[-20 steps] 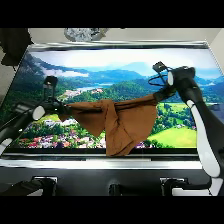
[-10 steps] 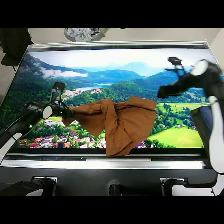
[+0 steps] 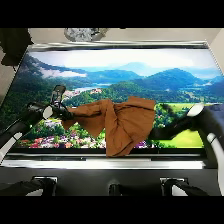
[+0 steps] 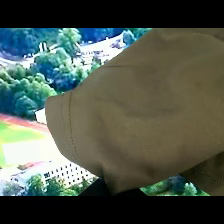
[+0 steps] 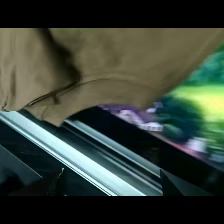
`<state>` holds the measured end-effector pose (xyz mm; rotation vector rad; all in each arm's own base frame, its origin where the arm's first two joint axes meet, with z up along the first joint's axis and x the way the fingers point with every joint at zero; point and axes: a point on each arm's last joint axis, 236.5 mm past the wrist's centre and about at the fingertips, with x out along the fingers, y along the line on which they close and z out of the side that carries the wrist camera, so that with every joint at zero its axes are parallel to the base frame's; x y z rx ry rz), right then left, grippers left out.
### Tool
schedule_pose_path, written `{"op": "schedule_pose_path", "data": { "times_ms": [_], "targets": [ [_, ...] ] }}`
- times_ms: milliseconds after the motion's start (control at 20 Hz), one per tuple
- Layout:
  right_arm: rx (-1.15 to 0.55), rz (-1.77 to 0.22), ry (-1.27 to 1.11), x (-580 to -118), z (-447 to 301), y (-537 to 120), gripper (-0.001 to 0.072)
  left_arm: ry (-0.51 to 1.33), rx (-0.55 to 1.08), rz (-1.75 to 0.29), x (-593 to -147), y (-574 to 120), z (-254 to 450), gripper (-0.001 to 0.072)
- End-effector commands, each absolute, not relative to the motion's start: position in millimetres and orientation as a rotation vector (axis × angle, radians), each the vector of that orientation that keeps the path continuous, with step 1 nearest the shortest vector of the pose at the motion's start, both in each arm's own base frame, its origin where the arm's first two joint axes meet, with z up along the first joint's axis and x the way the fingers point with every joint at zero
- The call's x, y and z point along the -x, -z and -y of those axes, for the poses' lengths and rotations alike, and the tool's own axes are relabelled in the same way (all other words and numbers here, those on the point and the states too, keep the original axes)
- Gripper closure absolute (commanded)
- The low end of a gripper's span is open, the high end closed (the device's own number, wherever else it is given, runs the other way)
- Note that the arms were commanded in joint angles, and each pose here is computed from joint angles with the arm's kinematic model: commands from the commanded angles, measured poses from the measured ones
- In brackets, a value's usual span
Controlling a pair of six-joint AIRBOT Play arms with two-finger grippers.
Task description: Fold the shirts.
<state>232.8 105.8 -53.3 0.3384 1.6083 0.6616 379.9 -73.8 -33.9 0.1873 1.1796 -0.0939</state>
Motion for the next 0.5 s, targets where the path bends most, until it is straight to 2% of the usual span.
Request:
{"op": "schedule_pose_path", "data": {
  "times_ms": [0, 200, 400, 450],
  "targets": [
    [-0.500, -1.567, -0.664, -194, -170, 90, 0.0026, 0.094, -0.186, -1.186, -378, 35, 74, 0.0676],
    [-0.581, -1.439, -0.658, -217, -220, 88, 0.0026, 0.094, -0.186, -1.186, -379, 35, 74, 0.0676],
    [-0.673, -1.396, -0.614, -227, -254, 93, 0.0027, 0.094, -0.186, -1.186, -378, 35, 74, 0.0676],
    [-0.678, -1.394, -0.610, -228, -259, 95, 0.0052, 0.094, -0.186, -1.186, -379, 35, 74, 0.0676]
  ]
}}
